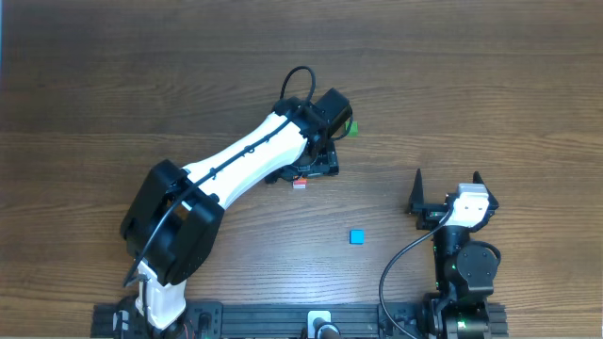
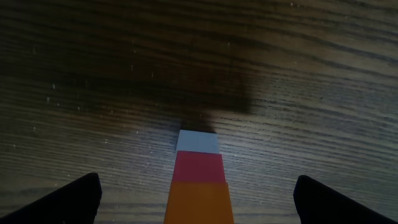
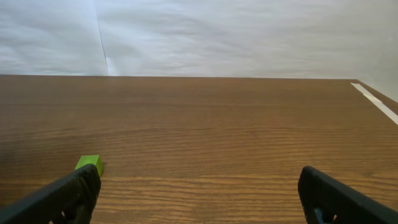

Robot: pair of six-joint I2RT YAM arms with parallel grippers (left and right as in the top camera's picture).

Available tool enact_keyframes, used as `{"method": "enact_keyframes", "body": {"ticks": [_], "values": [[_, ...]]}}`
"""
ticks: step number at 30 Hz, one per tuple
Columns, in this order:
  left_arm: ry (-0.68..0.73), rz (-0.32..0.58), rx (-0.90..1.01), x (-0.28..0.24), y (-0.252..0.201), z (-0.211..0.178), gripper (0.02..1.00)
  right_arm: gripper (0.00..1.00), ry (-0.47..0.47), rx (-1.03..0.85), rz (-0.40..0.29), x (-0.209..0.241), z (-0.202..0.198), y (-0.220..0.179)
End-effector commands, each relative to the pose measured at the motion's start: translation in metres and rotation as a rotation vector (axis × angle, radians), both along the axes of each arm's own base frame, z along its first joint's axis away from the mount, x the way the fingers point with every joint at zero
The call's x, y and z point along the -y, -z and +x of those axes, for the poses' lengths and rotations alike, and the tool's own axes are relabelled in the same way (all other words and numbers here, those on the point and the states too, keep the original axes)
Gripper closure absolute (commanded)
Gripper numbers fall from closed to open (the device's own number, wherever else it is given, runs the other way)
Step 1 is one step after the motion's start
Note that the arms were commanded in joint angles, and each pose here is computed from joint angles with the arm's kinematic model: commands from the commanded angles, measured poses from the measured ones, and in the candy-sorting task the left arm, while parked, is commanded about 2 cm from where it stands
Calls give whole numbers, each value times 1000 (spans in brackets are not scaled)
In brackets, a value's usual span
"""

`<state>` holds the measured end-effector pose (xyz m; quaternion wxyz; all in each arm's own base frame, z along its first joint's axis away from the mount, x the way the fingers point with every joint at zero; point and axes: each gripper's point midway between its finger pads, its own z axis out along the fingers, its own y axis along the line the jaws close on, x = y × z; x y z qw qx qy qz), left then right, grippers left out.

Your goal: Stack Cubes

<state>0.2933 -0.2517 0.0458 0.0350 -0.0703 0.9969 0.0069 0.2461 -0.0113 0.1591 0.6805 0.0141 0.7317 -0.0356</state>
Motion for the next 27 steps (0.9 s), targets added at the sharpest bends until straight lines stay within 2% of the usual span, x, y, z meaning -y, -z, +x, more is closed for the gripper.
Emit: {"method": "enact_keyframes", "body": {"ticks": [1, 6, 12, 15, 21, 24, 27], "values": [[-9, 0, 17, 0, -2, 6, 18, 7, -2, -3, 0, 0, 0, 2], [-13, -73, 128, 4, -46, 15, 18, 7, -2, -3, 0, 0, 0, 2], [-64, -170, 455, -18, -154, 34, 18, 7, -2, -3, 0, 0, 0, 2], [-119, -217, 584, -46, -200, 37, 20, 9, -2, -3, 0, 0, 0, 2], [-209, -329, 819, -131, -248, 42, 20, 7, -2, -3, 0, 0, 0, 2], [-254, -341, 924, -173, -256, 37, 20, 9, -2, -3, 0, 0, 0, 2], [-250, -303, 1032, -208, -259, 25, 20, 7, -2, -3, 0, 0, 0, 2]]}}
